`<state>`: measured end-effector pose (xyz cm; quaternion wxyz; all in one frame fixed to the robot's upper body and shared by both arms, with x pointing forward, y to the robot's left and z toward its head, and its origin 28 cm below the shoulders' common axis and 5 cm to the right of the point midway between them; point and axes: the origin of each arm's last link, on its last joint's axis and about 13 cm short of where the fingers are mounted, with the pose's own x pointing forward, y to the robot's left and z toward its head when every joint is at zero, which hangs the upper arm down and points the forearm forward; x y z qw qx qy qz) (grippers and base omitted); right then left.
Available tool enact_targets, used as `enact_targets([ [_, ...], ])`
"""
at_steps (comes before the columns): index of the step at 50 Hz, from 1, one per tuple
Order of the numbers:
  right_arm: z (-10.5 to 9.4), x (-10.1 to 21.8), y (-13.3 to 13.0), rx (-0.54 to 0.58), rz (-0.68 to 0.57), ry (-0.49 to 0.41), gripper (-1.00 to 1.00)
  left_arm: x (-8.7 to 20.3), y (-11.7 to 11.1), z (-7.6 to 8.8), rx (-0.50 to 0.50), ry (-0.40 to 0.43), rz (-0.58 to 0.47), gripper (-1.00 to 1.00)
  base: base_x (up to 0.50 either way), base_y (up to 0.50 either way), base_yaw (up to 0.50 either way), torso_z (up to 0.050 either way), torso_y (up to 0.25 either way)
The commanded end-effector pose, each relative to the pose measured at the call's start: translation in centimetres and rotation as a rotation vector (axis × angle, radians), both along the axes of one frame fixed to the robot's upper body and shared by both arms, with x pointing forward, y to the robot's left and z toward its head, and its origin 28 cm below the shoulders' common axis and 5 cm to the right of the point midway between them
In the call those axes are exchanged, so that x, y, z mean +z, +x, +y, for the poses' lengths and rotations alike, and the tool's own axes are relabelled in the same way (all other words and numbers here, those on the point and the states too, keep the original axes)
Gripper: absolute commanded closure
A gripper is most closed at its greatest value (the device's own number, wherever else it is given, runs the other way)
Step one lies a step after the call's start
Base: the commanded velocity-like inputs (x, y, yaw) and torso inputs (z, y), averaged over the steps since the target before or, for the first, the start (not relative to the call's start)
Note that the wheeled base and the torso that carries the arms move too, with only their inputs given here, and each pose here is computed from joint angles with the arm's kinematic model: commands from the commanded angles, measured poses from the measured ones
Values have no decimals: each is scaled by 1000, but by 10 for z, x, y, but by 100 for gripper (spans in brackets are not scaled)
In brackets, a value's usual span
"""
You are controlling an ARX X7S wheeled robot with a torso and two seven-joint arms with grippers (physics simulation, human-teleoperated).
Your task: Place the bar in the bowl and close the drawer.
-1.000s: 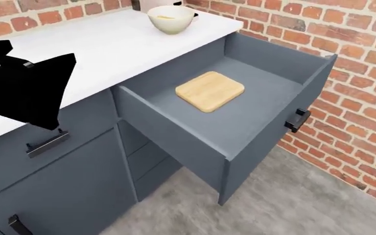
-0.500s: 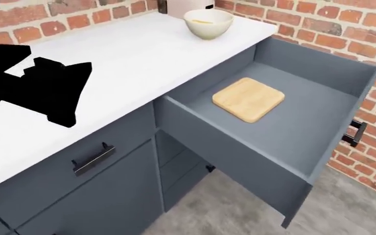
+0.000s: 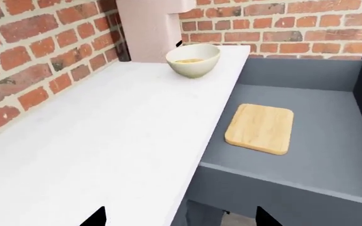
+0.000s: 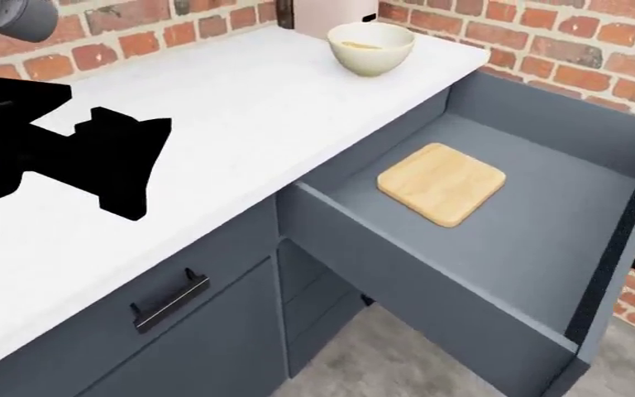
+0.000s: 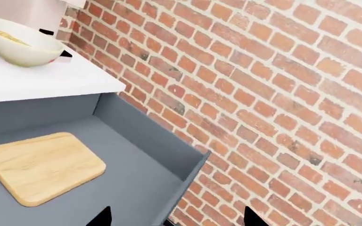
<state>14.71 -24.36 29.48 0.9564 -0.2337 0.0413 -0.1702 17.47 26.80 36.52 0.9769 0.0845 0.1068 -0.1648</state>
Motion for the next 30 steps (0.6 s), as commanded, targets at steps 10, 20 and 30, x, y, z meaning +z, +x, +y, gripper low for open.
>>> enact_targets([
  [10, -3, -1, 0, 10, 22, 4, -100, 0, 0, 0, 4, 6, -1, -100, 333, -373, 0, 0, 1],
  [20, -15, 21, -3, -27, -2, -22, -100, -2, 1, 1, 6, 2, 6, -100, 166, -184, 0, 0, 2],
  [30, -34, 44, -9, -61, -1, -26, -100, -2, 1, 1, 11, -2, 7, -100, 0, 0, 0, 0, 0],
])
